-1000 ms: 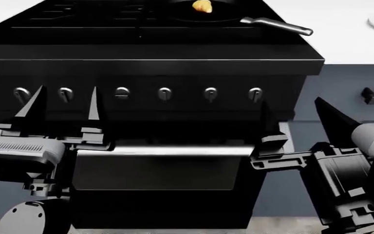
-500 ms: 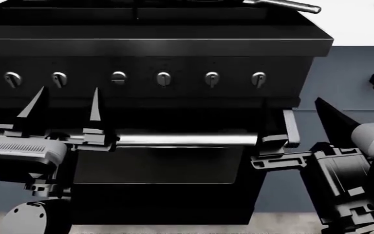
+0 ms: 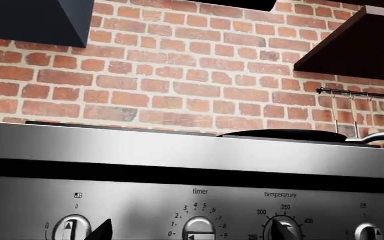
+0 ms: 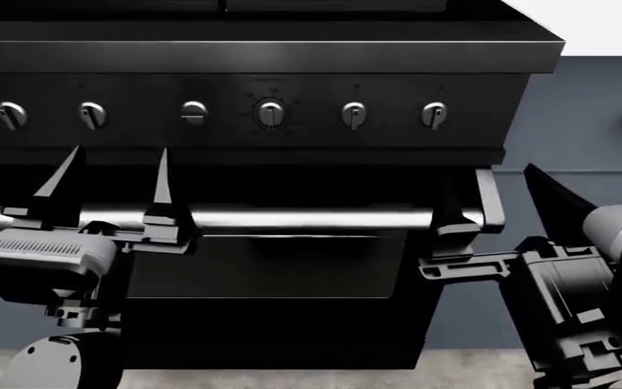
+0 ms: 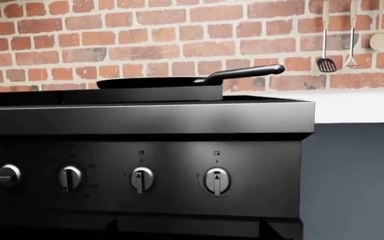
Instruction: Pick the croissant and place it on the pan. Then turn on the stove to warm the croissant.
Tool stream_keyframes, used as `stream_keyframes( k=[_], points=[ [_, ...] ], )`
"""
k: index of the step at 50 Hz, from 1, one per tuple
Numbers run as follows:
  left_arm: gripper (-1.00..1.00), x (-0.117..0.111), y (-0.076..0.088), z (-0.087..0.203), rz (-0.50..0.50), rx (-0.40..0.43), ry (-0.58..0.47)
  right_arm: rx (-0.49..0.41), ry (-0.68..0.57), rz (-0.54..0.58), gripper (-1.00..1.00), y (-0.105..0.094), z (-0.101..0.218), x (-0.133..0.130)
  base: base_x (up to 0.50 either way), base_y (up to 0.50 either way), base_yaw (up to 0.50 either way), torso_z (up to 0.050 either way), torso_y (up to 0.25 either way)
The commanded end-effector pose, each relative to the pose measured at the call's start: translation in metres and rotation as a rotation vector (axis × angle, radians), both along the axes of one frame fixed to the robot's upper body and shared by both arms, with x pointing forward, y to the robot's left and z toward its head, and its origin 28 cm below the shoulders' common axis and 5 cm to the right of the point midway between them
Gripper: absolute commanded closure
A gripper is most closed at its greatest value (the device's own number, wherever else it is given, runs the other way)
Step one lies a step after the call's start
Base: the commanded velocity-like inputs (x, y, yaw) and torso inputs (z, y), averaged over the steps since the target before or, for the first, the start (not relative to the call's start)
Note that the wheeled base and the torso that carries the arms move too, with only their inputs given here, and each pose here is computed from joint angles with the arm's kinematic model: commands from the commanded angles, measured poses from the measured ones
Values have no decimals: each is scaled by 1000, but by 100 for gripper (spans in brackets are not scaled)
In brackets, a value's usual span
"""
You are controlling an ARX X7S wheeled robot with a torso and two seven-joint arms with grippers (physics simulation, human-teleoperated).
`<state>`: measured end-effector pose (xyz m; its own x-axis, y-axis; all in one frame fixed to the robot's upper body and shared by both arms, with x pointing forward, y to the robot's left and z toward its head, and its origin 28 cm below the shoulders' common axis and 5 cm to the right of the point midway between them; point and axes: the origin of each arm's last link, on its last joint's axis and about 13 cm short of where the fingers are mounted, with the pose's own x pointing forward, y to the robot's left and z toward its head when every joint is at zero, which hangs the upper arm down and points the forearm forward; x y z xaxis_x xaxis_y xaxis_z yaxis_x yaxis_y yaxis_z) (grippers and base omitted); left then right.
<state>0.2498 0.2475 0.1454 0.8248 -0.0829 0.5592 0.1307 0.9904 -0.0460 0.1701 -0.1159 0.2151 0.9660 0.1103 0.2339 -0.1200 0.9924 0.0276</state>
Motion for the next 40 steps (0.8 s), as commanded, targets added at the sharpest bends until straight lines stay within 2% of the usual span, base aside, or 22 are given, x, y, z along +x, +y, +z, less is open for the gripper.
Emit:
stream_keyframes(
  k=[1,13,17,33,40],
  points=[
    [-100,-1,0,0,-6,-6,-6,0,-7,2,-100,0,0,1,0,0,0,0,0],
    [-100,-5,0,4,-30,-25,-24,4,-16,13,-100,1,1,9,0,0,0,0,0],
    [-100,-8,-1,5,-46,-29,-33,-20,-25,13,-100,1,6,13,0,0,0,0,0],
    [-100,-6,1,7,-53,-48,-19,-27,-30,-29,-100,-4,16,27,0,0,0,0,0],
    [-100,-7,1,9,-50,-46,-24,-58,-4,-59,-100,-6,20,35,0,0,0,0,0]
  ],
)
